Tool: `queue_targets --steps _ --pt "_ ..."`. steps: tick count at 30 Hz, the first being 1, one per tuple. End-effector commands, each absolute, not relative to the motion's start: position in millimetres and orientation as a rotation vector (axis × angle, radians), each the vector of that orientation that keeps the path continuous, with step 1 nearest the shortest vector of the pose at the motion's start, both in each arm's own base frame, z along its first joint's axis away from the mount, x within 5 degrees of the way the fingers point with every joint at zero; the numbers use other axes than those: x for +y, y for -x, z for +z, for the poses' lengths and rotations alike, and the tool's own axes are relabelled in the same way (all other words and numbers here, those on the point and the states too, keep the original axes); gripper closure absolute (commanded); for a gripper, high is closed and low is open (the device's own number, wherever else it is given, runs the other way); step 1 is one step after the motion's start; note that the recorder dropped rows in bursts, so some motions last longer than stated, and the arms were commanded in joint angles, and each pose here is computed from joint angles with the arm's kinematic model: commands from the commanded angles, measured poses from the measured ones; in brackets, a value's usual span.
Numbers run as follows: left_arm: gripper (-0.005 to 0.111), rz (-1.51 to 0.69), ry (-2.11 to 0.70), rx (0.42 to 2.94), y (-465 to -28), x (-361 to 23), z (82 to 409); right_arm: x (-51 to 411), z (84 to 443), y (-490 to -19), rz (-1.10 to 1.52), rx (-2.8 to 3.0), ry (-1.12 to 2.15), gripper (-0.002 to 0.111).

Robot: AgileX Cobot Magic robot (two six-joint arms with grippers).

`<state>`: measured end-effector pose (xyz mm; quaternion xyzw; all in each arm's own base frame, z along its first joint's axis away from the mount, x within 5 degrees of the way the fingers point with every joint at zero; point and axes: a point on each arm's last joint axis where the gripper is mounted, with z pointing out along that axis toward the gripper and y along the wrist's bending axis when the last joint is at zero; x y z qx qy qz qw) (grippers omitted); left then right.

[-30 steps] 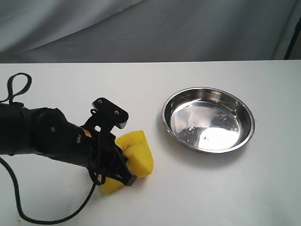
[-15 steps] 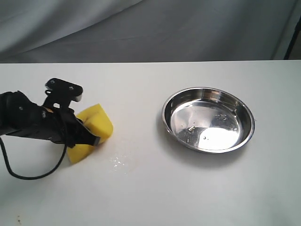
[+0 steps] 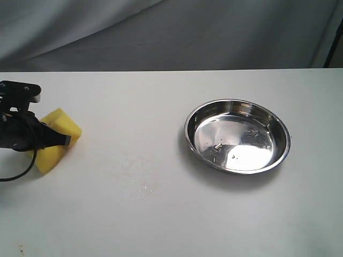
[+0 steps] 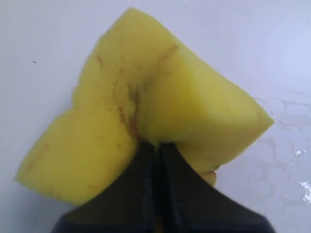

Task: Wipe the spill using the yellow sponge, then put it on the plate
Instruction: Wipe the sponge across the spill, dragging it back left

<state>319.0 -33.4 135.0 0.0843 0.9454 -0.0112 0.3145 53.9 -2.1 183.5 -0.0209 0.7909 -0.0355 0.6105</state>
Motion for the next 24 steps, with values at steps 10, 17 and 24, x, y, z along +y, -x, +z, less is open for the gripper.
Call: queue_targets --steps 10,17,24 --pt "0.107 0.048 -0.11 2.247 -314 -7 202 -2 183 -54 -0.084 1.819 0.049 0.108" --pt "0.107 0.05 -0.05 2.357 -316 11 176 -2 183 -54 -0.084 1.819 0.049 0.108" --pt "0.107 0.024 -0.052 2.511 -319 10 133 -2 183 -54 -0.084 1.819 0.049 0.108"
